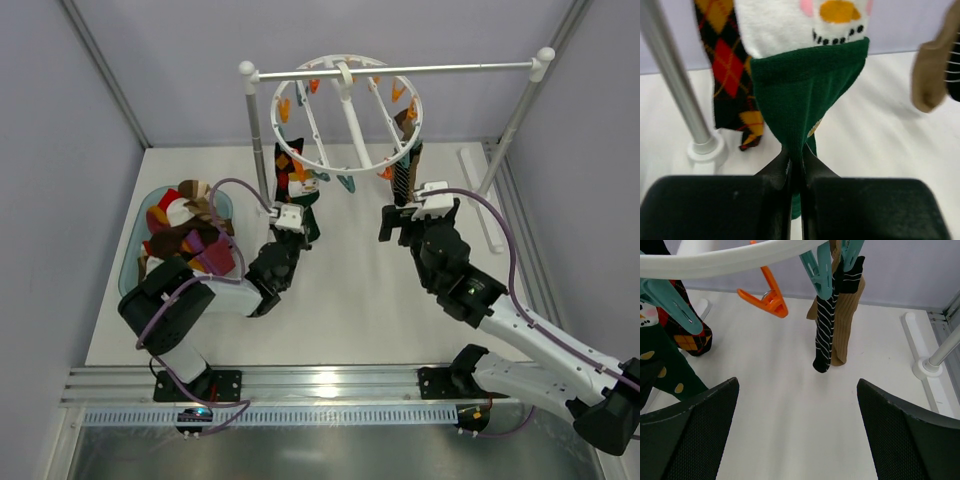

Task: Remove the socks clipped to the hanger

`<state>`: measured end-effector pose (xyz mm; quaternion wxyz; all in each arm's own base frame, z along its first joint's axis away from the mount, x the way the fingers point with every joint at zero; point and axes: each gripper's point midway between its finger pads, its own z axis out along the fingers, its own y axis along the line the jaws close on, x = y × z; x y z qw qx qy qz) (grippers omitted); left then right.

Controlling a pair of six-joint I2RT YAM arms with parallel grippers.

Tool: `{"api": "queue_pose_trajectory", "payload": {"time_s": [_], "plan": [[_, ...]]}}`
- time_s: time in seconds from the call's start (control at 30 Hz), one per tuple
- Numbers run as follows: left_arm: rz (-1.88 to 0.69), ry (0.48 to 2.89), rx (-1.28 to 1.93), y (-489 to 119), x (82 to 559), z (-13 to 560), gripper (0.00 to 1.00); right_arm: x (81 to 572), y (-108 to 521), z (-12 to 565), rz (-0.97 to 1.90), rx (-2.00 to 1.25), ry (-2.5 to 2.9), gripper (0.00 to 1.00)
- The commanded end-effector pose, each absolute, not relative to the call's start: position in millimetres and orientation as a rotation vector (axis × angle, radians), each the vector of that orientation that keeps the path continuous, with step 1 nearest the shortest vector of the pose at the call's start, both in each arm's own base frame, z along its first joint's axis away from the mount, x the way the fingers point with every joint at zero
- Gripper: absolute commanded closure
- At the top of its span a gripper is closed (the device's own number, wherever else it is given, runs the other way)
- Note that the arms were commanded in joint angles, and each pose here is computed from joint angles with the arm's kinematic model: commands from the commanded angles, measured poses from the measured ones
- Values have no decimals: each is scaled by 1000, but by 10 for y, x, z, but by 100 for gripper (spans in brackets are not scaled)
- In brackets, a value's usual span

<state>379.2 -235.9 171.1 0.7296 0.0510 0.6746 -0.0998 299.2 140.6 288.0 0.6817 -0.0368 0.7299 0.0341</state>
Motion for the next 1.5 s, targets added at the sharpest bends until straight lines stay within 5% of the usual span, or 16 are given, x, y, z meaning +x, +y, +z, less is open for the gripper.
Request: {"api": "queue_pose_trajectory", "payload": {"time_s": [0.0,0.6,1.1,1.47], "plan": [[-274,1340,95,-2490,3604,2164,100,2944,1502,3109,150,-69,1588,0],[-385,1253,289,-3186,2583,2282,100,2778,2068,3354,135,-175,1550,0],[-276,1183,422,-3734,2545,2234,100,2871,2349,3853,-22,-174,1596,0],[-267,1113,519,-3896,2335,2349,100,2993,2627,3611,-209,-243,1710,5]]}}
